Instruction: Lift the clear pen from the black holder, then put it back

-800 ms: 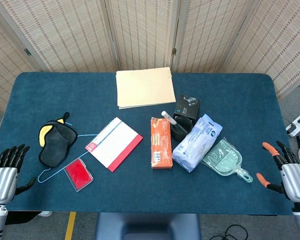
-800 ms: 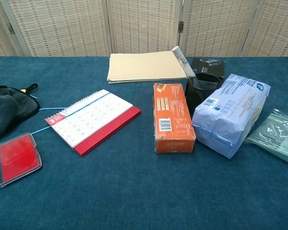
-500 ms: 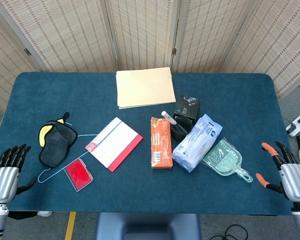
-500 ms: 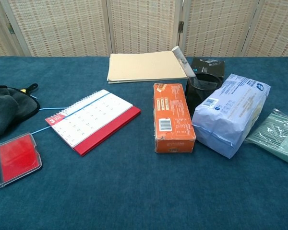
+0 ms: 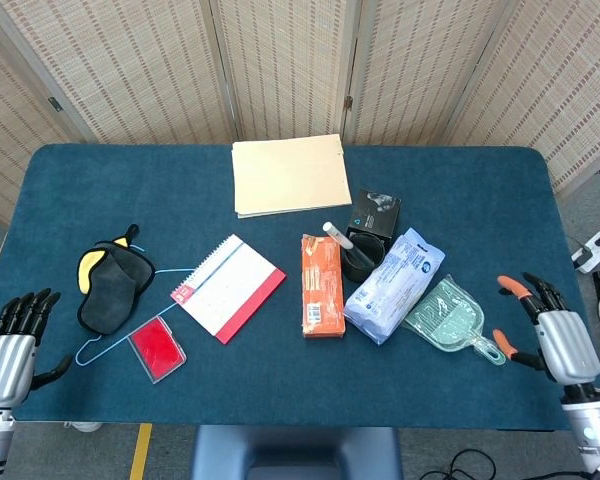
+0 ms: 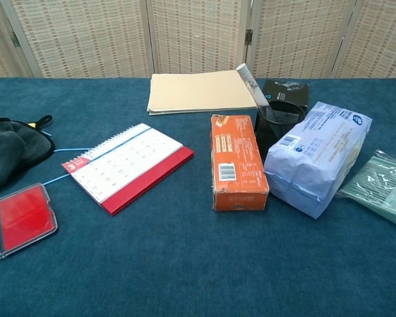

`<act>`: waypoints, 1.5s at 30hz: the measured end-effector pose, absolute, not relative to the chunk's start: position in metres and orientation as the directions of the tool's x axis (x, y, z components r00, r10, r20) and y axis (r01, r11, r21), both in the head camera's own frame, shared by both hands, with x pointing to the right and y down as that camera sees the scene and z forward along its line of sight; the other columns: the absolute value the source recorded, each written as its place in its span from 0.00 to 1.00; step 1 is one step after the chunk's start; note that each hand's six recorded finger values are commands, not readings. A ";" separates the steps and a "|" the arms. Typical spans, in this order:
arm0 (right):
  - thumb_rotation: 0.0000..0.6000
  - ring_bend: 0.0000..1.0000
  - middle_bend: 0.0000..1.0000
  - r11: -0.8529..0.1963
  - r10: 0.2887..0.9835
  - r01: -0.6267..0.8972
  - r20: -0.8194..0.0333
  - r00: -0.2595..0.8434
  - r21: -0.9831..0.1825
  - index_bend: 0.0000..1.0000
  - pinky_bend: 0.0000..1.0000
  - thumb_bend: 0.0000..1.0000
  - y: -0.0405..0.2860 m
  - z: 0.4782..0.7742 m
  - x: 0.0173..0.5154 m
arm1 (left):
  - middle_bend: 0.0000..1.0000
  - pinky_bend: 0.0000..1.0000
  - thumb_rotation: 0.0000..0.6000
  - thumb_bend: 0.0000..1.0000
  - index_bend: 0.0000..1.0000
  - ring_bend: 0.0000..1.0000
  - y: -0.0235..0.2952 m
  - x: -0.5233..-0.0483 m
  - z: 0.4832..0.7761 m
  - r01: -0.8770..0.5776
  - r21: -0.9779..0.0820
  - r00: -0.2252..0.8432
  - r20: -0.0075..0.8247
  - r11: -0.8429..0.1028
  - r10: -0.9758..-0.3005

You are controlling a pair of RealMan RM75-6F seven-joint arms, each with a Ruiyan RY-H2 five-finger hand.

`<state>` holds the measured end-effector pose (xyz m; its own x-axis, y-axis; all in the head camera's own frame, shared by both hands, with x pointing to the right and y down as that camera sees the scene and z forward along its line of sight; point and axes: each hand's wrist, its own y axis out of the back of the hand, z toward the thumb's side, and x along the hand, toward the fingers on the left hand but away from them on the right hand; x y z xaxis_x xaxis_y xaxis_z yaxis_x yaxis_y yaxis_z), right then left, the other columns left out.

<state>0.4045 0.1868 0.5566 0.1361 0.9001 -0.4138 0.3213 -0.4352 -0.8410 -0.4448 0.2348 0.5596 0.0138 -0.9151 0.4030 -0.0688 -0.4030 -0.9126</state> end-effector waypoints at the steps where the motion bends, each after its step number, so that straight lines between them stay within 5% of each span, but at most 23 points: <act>1: 1.00 0.08 0.29 -0.440 0.898 0.326 -0.417 0.140 -0.837 0.24 0.11 0.33 0.181 0.559 0.399 | 0.11 0.11 1.00 0.26 0.11 0.08 0.235 -0.445 0.559 -0.070 -0.913 0.014 0.402 -0.402 -0.916; 7: 1.00 0.08 0.29 -0.501 0.865 0.372 -0.472 0.173 -0.781 0.32 0.11 0.32 0.149 0.577 0.367 | 0.11 0.11 1.00 0.26 0.11 0.08 0.236 -0.446 0.556 -0.075 -0.916 0.013 0.395 -0.394 -0.919; 14: 1.00 0.03 0.25 -0.542 0.838 0.447 -0.498 0.223 -0.712 0.33 0.06 0.15 0.104 0.591 0.323 | 0.11 0.11 1.00 0.26 0.11 0.08 0.239 -0.449 0.553 -0.076 -0.917 0.003 0.392 -0.391 -0.920; 28: 1.00 0.00 0.21 -0.640 0.765 0.383 -0.599 0.236 -0.666 0.33 0.02 0.25 0.039 0.659 0.232 | 0.11 0.11 1.00 0.26 0.11 0.08 0.244 -0.452 0.551 -0.071 -0.916 -0.009 0.397 -0.396 -0.918; 45: 1.00 0.00 0.23 -0.678 0.733 0.311 -0.647 0.212 -0.666 0.40 0.02 0.28 0.025 0.700 0.186 | 0.11 0.11 1.00 0.26 0.11 0.08 0.245 -0.456 0.553 -0.066 -0.913 -0.025 0.405 -0.402 -0.914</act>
<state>0.1864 0.0248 0.7000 0.2119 0.7327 -0.6467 0.3109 -0.6779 -0.6662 -0.4557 0.2448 0.5528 -0.0251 -0.9142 0.4046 -0.0659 -0.4023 -0.9131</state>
